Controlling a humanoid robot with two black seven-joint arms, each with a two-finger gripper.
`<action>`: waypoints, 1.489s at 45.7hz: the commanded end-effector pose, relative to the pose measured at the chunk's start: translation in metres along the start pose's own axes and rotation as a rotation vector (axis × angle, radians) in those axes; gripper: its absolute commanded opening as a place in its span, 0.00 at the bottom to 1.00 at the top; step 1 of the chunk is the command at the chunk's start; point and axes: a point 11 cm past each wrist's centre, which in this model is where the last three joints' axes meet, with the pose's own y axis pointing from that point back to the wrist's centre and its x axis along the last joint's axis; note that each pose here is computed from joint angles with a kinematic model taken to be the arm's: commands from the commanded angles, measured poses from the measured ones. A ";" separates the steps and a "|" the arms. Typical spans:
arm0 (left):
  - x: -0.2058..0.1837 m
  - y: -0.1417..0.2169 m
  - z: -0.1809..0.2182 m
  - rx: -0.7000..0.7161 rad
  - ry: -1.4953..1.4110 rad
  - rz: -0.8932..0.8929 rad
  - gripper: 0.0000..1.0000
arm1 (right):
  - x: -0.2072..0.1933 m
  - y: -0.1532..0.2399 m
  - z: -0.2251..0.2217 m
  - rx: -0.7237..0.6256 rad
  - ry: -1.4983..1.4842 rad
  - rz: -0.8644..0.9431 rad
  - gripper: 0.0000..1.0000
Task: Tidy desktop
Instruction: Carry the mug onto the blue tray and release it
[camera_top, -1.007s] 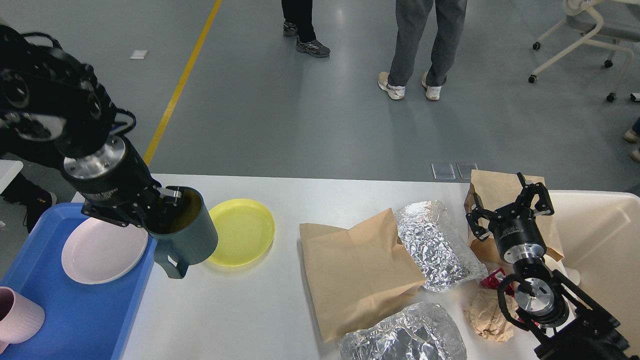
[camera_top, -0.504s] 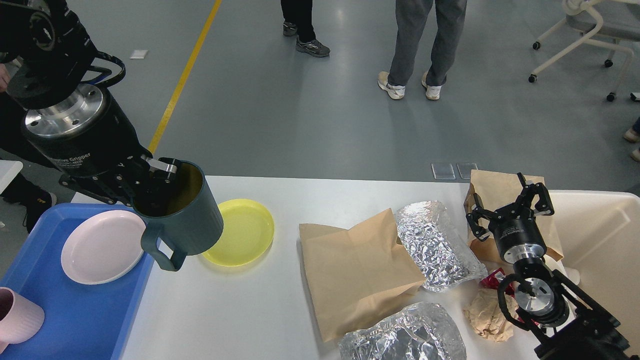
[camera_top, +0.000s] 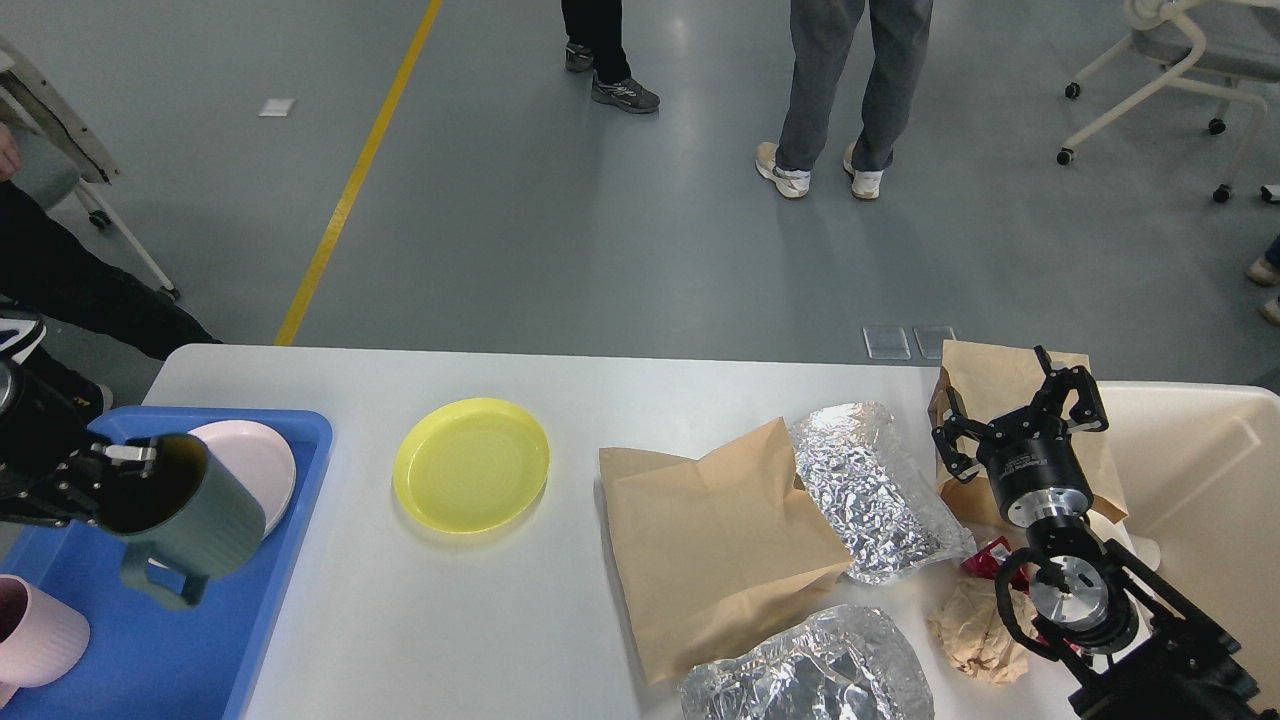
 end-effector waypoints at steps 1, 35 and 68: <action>-0.003 -0.032 -0.042 0.028 0.054 -0.014 0.00 | 0.000 0.000 0.000 0.000 0.000 0.000 1.00; -0.006 -0.136 -0.109 0.106 0.122 -0.021 0.02 | 0.000 0.000 0.000 0.000 0.000 0.001 1.00; -0.024 -0.148 -0.120 0.080 0.237 0.001 0.95 | 0.000 0.000 0.001 0.000 -0.002 -0.001 1.00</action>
